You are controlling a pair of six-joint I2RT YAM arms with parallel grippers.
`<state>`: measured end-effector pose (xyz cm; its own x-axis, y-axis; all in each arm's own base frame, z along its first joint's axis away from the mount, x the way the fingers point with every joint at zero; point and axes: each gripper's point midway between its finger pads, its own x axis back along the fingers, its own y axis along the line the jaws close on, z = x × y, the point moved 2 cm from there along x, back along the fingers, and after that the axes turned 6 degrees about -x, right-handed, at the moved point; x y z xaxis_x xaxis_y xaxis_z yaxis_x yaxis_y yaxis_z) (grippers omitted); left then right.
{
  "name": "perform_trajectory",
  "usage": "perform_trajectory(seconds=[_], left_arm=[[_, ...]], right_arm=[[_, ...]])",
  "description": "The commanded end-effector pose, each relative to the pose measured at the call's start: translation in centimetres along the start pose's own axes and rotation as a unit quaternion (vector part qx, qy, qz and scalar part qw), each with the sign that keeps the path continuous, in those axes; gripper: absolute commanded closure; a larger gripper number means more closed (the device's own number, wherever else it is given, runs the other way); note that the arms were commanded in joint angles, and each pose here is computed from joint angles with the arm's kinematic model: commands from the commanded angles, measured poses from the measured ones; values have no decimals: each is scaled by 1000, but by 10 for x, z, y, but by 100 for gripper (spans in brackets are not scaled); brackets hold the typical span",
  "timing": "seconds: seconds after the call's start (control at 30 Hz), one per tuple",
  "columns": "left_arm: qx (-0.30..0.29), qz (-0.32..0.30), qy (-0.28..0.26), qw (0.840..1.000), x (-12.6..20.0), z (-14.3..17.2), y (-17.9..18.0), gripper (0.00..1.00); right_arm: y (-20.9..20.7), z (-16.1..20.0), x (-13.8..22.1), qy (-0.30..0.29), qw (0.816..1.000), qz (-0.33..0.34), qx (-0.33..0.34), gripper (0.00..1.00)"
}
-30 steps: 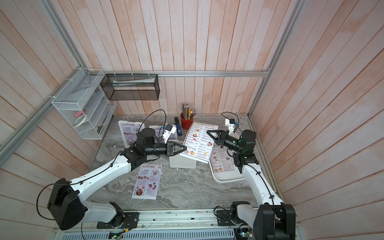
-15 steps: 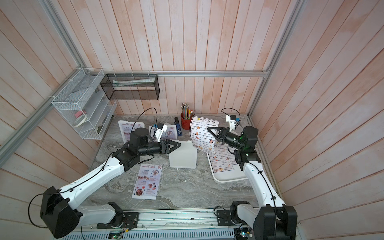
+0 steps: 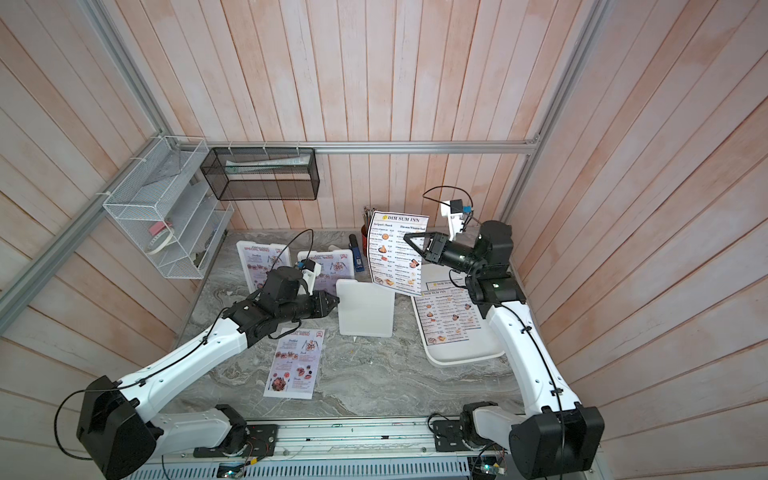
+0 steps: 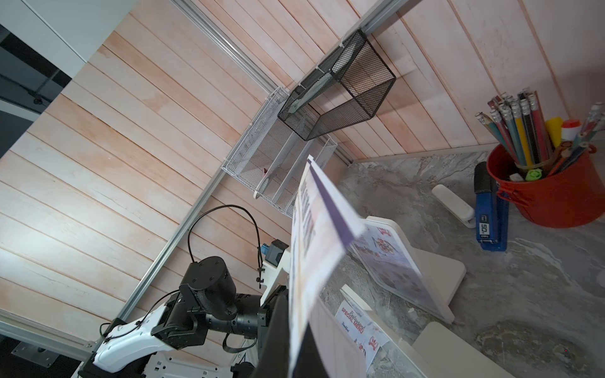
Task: Replace the menus in the menu holders
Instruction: Adjust the menu holder at the center of the board.
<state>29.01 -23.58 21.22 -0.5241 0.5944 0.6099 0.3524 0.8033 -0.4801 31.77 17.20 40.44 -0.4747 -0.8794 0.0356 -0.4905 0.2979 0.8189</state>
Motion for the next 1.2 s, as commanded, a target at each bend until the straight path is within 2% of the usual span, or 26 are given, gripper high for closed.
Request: perform_trajectory(seconds=[0.0, 0.3, 0.5, 0.73, 0.87, 1.0, 1.17], left_arm=[[-13, -37, -22, 999, -9, -7, 14, 79], [-36, -69, -21, 997, -37, -14, 26, 82], [-59, -67, -16, 996, -52, -21, 24, 82], [-77, -53, 4, 996, -70, -18, 18, 74], [-83, -64, 6, 994, -61, -14, 14, 70], [-78, -70, -7, 995, -40, -16, 12, 64], [-73, -109, -22, 991, -30, -21, 23, 53]], right_arm=[[7, -5, -1, -4, 1000, 5, 26, 100], [7, -4, -1, -1, 1000, 6, 25, 100], [13, 0, -8, 14, 999, 4, 48, 100], [10, -4, -17, 16, 997, 32, 69, 100], [6, -8, -19, 8, 996, 44, 77, 100], [-11, -19, -17, -18, 991, 93, 93, 100], [-15, -24, -26, -7, 992, 84, 98, 100]])
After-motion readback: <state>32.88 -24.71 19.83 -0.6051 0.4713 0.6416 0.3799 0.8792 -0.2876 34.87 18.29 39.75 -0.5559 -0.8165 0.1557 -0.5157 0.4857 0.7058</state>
